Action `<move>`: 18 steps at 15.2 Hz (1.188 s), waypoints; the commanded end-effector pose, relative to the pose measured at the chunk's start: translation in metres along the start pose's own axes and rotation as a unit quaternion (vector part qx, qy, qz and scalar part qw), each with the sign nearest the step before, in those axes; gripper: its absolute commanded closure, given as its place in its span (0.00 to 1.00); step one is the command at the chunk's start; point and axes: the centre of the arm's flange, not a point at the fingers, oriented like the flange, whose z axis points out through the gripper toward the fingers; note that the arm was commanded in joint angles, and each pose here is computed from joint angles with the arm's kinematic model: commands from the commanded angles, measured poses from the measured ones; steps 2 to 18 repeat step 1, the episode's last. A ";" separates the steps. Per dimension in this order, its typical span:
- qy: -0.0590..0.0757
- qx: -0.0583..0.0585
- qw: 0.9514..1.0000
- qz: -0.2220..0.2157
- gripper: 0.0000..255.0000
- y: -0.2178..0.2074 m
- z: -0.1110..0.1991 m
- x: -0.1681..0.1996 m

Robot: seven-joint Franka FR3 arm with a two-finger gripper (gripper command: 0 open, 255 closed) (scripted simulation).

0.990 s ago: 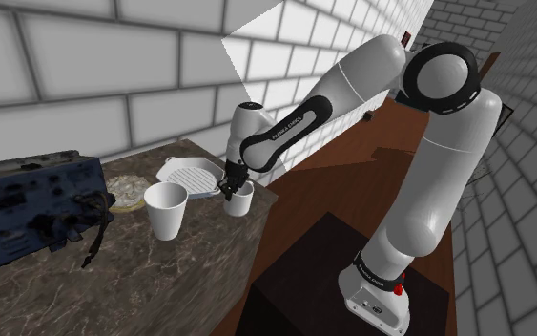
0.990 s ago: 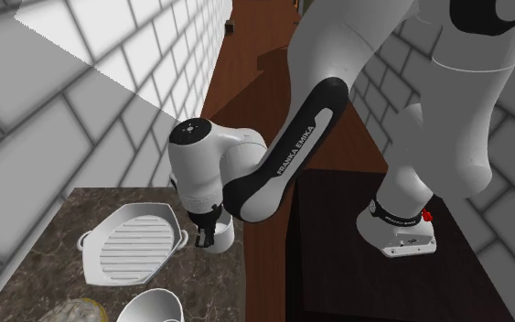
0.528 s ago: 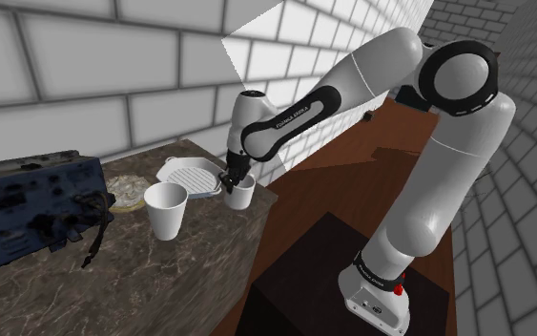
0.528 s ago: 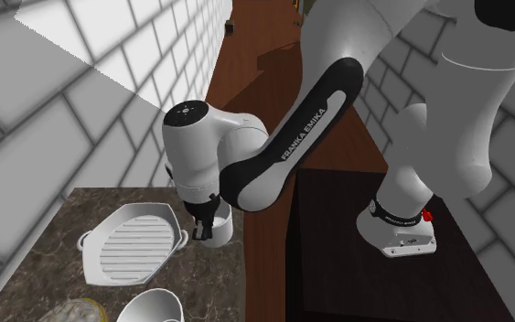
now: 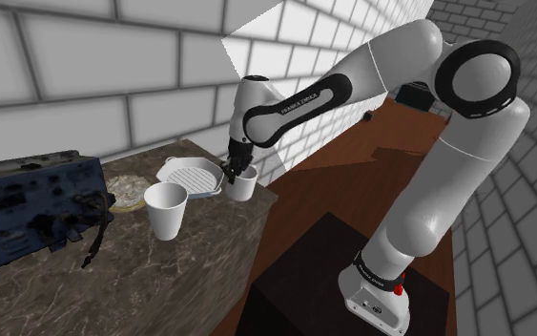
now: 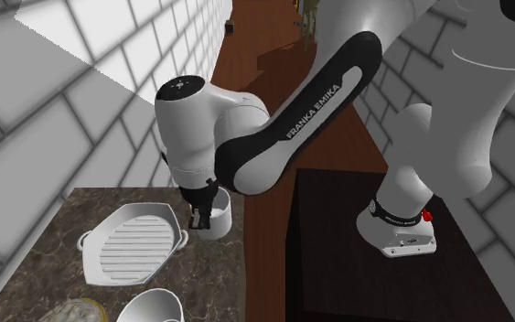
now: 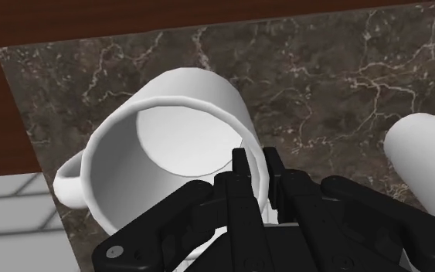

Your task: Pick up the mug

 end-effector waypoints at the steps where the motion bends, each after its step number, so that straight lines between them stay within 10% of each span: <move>1: 0.000 0.000 1.000 0.000 1.00 0.000 -0.003 0.000; 18: 0.000 0.000 1.000 0.000 1.00 0.000 -0.003 0.000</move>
